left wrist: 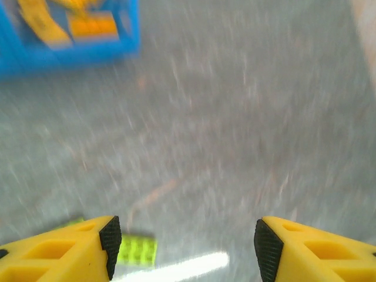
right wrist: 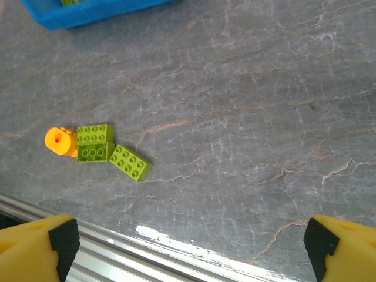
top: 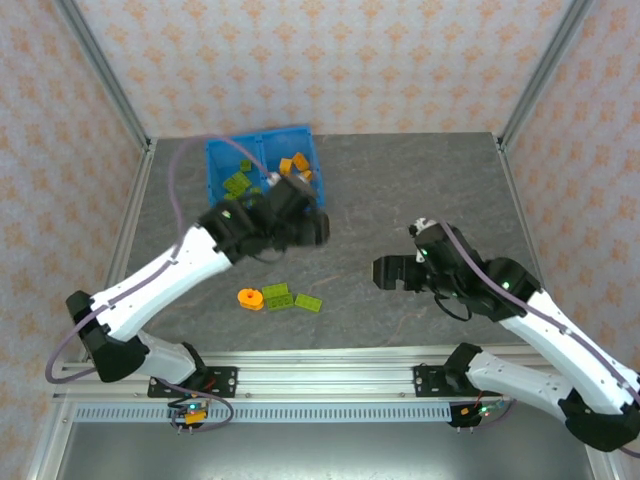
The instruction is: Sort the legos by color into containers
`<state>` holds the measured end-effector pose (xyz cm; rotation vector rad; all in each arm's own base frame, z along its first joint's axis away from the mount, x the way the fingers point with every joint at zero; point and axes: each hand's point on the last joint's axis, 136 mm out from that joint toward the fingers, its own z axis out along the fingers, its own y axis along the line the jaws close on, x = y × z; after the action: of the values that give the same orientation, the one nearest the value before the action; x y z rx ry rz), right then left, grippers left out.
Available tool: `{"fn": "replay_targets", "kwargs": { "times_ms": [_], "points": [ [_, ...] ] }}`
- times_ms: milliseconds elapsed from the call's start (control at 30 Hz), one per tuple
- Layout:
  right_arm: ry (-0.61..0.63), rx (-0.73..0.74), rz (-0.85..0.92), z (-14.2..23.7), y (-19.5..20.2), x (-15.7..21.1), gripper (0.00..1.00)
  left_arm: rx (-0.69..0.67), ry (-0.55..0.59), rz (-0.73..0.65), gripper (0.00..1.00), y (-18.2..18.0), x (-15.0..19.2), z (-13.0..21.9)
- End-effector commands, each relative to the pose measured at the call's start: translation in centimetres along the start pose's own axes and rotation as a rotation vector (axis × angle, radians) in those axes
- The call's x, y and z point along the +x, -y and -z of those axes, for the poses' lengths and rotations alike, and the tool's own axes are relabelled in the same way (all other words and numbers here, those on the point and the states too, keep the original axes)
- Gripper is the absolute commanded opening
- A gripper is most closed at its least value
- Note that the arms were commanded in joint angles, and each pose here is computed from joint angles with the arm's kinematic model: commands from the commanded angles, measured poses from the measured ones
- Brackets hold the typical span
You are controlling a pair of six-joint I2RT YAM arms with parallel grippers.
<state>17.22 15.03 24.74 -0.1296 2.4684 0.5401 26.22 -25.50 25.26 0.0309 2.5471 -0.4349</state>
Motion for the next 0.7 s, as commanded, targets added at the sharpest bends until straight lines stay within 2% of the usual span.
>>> {"fn": "replay_targets", "kwargs": {
  "times_ms": [0, 100, 200, 333, 533, 667],
  "points": [
    [0.070, 0.005, -0.045, 1.2, 1.2, 0.0, 0.99, -0.091, -0.145, -0.095, 0.66, -0.1, 6.5, -4.5],
    [0.071, -0.014, -0.049, 1.8, 1.5, 0.8, 0.99, -0.193, -0.211, -0.199, 0.67, -1.3, 9.7, -6.5],
    [0.064, -0.006, -0.033, 2.2, 1.8, 1.0, 0.99, -0.274, -0.237, -0.223, 0.67, -2.9, 11.1, -8.2],
    [0.072, 0.011, -0.022, 2.6, 2.0, 0.7, 0.99, -0.337, -0.249, -0.265, 0.68, -4.2, 11.7, -9.4],
    [0.095, 0.000, -0.055, 2.6, 1.6, 0.0, 0.99, -0.383, -0.333, -0.348, 0.70, -5.3, 12.8, -11.9],
    [0.084, 0.008, -0.044, 2.8, 1.4, -0.2, 0.99, -0.403, -0.353, -0.350, 0.79, -6.3, 12.8, -13.1]
  ]
}}
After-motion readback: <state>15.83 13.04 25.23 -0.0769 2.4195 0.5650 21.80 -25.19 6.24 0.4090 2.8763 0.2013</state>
